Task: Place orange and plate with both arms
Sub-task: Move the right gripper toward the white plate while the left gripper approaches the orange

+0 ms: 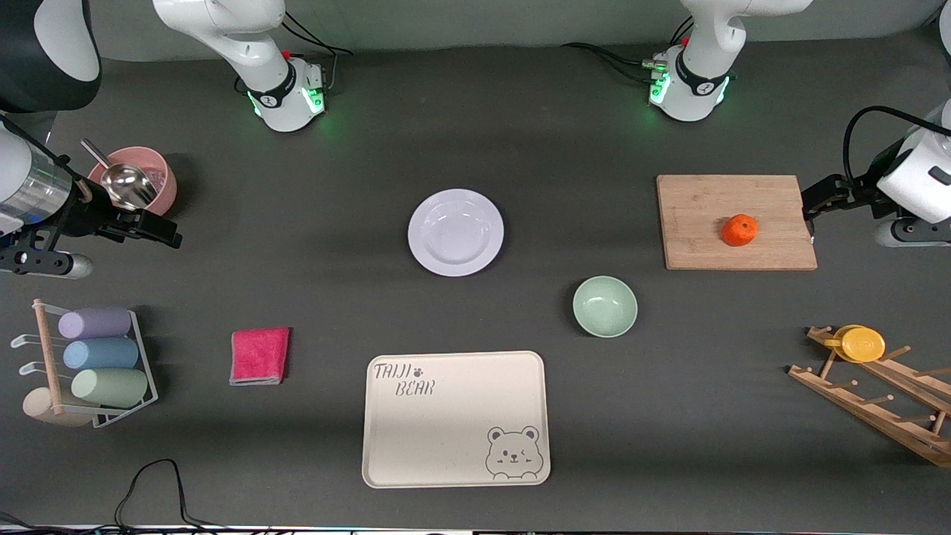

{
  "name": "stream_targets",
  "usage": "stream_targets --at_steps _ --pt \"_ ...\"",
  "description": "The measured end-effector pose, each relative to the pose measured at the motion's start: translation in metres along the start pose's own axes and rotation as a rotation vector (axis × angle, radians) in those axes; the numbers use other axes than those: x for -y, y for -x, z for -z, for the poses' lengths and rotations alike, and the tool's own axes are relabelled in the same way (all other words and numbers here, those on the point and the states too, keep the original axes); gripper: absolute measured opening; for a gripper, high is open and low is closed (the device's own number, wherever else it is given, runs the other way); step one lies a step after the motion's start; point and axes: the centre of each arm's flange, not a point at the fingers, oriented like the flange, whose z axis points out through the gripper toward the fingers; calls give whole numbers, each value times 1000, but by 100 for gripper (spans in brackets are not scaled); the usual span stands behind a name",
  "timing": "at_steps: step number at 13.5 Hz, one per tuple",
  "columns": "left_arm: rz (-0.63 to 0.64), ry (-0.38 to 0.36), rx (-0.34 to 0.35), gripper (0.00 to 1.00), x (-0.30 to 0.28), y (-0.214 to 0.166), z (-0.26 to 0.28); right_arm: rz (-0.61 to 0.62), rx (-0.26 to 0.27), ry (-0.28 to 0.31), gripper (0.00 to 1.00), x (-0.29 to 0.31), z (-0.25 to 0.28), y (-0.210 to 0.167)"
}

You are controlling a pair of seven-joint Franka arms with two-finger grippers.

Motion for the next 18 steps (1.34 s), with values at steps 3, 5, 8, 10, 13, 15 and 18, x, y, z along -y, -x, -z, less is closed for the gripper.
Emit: stream_targets --at_steps 3,5,8,10,13,15,18 --pt "-2 -1 11 100 -1 1 0 0 -1 0 100 0 1 1" --pt "0 -2 27 100 -2 3 2 1 2 1 100 0 -1 1" --pt "12 -1 42 100 2 7 6 3 10 1 100 1 -6 1" --pt "19 0 52 100 7 12 7 10 15 -22 100 8 -19 0" --pt "29 5 87 100 15 37 -7 2 47 -103 100 20 -45 2" --pt "36 13 116 100 22 71 -21 -12 75 -163 100 24 -57 5" --pt "40 27 114 100 28 125 -33 -15 122 -274 100 30 -70 12"
